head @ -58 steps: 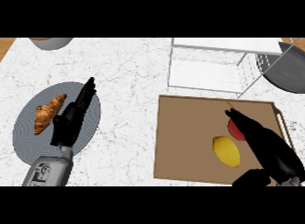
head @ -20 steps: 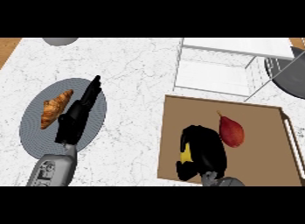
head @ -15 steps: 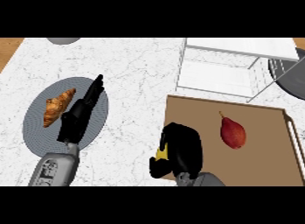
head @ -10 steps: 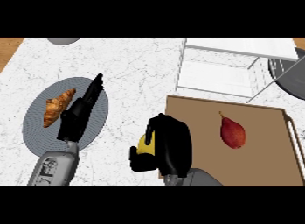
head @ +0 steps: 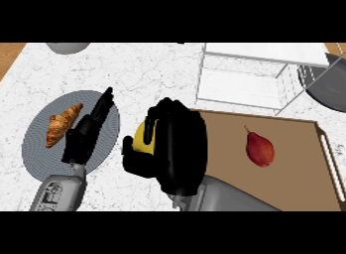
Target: Pick the lemon from the tray and place it in the tiered shelf
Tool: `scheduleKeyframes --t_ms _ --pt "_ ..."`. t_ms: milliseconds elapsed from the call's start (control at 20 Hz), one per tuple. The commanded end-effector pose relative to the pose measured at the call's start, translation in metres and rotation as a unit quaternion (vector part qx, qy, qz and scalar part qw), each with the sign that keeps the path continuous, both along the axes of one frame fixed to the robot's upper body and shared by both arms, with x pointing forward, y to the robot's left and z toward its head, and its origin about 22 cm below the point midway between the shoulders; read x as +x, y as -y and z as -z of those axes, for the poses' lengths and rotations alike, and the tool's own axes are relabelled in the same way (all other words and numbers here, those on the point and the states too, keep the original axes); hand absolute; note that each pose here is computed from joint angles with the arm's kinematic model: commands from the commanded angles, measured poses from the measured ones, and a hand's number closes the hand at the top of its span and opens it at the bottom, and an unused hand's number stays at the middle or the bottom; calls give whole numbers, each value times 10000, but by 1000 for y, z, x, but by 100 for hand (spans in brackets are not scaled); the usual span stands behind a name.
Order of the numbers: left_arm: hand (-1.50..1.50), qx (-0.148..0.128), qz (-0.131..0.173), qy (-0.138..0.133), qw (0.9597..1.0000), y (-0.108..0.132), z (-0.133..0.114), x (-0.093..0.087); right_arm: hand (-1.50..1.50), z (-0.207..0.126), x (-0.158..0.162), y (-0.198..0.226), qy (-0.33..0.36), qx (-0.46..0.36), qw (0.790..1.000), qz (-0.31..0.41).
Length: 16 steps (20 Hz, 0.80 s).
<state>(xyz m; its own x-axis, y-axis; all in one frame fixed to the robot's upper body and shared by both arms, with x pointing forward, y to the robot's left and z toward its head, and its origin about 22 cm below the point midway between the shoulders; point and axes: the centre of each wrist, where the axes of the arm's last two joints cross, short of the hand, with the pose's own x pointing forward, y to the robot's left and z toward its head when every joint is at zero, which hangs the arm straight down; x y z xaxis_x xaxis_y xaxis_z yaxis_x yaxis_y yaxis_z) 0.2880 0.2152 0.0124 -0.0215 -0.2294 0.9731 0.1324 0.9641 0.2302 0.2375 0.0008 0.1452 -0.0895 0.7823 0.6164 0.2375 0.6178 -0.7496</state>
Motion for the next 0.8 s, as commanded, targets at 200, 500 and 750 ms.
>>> scheduleKeyframes --t_ms 200,500,750 --pt "0 19 -142 -66 9999 -9 -3 5 150 -52 11 -6 291 314 9889 1425" --pt "0 19 -144 -23 9999 0 4 -2 150 -96 27 -6 847 150 9764 1979" --pt "0 21 -116 33 9999 -3 -2 -4 150 -128 42 -6 967 128 9690 2270"
